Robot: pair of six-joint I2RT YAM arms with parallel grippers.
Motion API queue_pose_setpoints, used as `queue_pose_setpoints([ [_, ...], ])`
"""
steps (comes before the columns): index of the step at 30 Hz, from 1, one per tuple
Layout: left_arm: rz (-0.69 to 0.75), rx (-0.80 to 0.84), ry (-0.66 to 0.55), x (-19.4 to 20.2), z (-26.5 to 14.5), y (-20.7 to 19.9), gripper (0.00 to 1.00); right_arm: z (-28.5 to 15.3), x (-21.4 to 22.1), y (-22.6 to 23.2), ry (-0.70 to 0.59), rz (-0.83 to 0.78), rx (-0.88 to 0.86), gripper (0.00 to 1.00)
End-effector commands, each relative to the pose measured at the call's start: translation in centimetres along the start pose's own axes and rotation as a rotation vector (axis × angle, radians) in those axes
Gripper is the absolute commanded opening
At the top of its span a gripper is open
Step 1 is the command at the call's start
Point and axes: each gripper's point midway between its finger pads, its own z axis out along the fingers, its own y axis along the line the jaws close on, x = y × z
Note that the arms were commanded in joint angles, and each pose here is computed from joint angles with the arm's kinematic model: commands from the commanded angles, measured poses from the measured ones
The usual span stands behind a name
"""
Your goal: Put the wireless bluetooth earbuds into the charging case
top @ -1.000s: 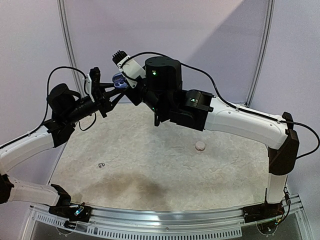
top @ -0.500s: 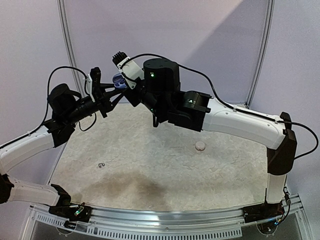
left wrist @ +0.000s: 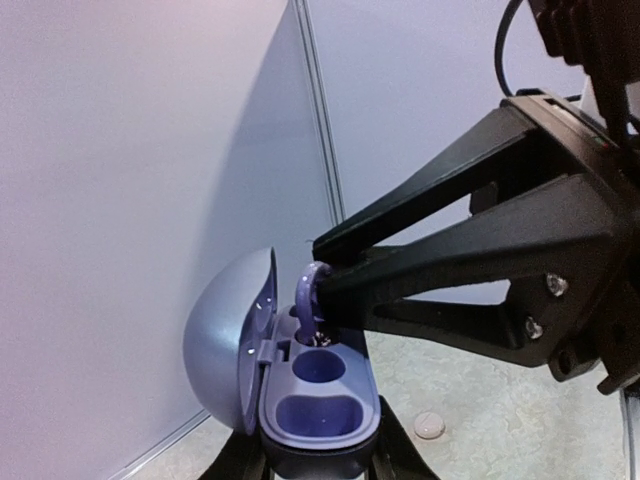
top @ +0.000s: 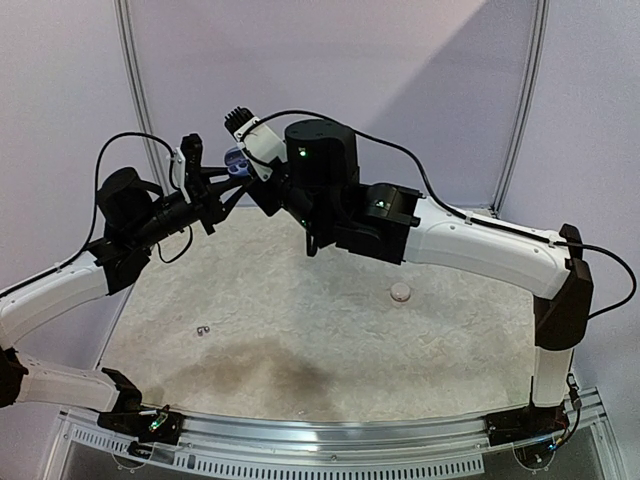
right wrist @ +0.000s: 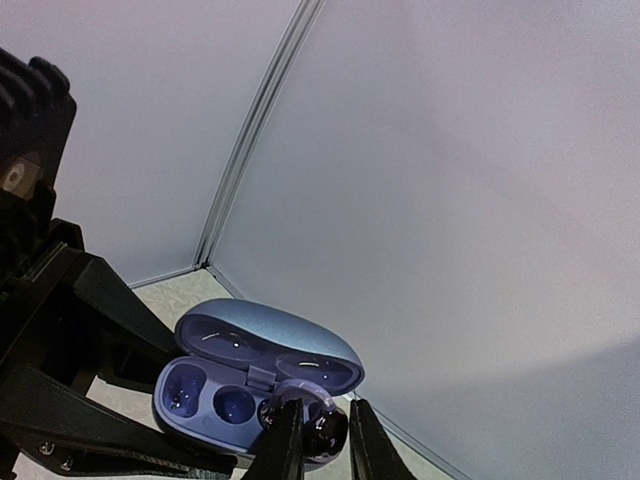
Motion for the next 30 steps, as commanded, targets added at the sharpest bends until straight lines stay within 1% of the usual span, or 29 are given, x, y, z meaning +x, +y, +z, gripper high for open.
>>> queue_pose_setpoints([
  [1, 0.027, 0.003, -0.071, -2.5, 0.0, -0.3, 0.0, 0.5, 3.9, 1.9, 0.105, -0.089, -0.042, 0.18],
  [5, 0.026, 0.007, -0.065, -2.2, 0.0, -0.3, 0.0, 0.5, 4.2, 2.0, 0.116, -0.109, -0.052, 0.21],
  [14, 0.031, -0.003, -0.061, -2.1, -0.1, -0.2, 0.0, 0.3, 4.9, 2.1, 0.147, -0.142, -0.067, 0.23],
  [18, 0.029, -0.008, -0.056, -2.0, 0.0, -0.1, 0.0, 0.0, 5.0, 1.9, 0.155, -0.139, -0.075, 0.27],
  [26, 0.032, -0.012, -0.045, -1.7, 0.0, 0.0, 0.0, -0.8, 4.0, 0.7, 0.147, -0.085, -0.073, 0.32],
  [30, 0.031, -0.01, -0.038, -1.5, 0.0, -0.1, 0.0, -2.4, 2.2, -1.1, 0.098, -0.017, -0.085, 0.34],
])
